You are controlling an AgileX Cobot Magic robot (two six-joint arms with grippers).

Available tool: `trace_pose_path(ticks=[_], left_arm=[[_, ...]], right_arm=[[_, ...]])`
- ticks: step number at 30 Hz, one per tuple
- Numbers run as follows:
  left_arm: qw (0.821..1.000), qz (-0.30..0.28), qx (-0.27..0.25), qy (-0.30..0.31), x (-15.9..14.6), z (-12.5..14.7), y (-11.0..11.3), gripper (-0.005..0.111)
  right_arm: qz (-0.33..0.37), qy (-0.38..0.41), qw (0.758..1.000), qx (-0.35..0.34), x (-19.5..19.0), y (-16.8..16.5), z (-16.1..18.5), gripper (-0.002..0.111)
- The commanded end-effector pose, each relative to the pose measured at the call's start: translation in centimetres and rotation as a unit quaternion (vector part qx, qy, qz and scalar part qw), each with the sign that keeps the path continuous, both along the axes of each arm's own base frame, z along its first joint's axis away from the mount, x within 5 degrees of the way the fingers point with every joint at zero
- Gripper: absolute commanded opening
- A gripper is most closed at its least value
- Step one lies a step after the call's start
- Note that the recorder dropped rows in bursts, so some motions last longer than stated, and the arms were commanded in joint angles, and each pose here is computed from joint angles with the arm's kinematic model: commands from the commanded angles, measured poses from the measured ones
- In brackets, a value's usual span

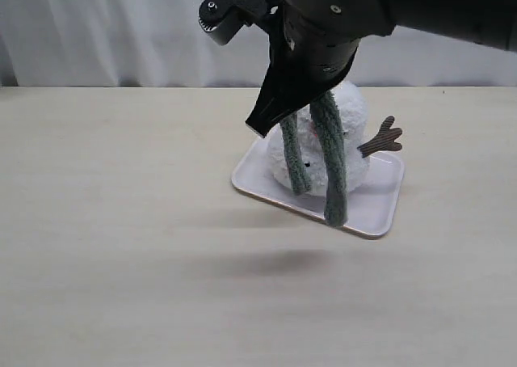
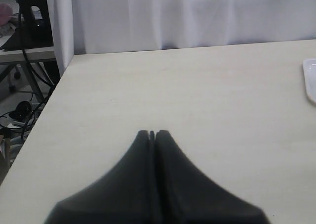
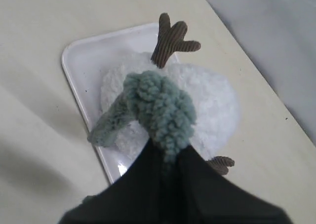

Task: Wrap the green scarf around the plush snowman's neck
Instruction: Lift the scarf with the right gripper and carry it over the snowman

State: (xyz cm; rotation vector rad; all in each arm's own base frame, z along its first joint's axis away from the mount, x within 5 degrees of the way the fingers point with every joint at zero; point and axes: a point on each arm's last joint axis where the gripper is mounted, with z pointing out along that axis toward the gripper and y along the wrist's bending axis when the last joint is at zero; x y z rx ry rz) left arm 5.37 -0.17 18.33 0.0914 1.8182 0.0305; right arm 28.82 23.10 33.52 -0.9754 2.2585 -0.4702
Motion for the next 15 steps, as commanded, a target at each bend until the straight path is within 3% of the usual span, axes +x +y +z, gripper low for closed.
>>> trace_pose_path(ticks=[1,4,8,15], left_arm=[[1.0,0.001,0.0,-0.007,0.0,0.1,0.0,0.0],[1.0,0.001,0.0,-0.007,0.0,0.1,0.0,0.0],[1.0,0.001,0.0,-0.007,0.0,0.1,0.0,0.0],[1.0,0.001,0.0,-0.007,0.0,0.1,0.0,0.0]], right_arm=[[0.02,-0.016,0.999,0.023,0.4,0.5,0.1,0.004],[0.03,-0.016,0.999,0.025,0.9,1.1,-0.7,0.004],[0.037,-0.04,0.996,-0.064,2.6,1.5,-3.0,0.004],[0.033,-0.075,0.99,-0.119,4.3,0.4,-3.2,0.004]])
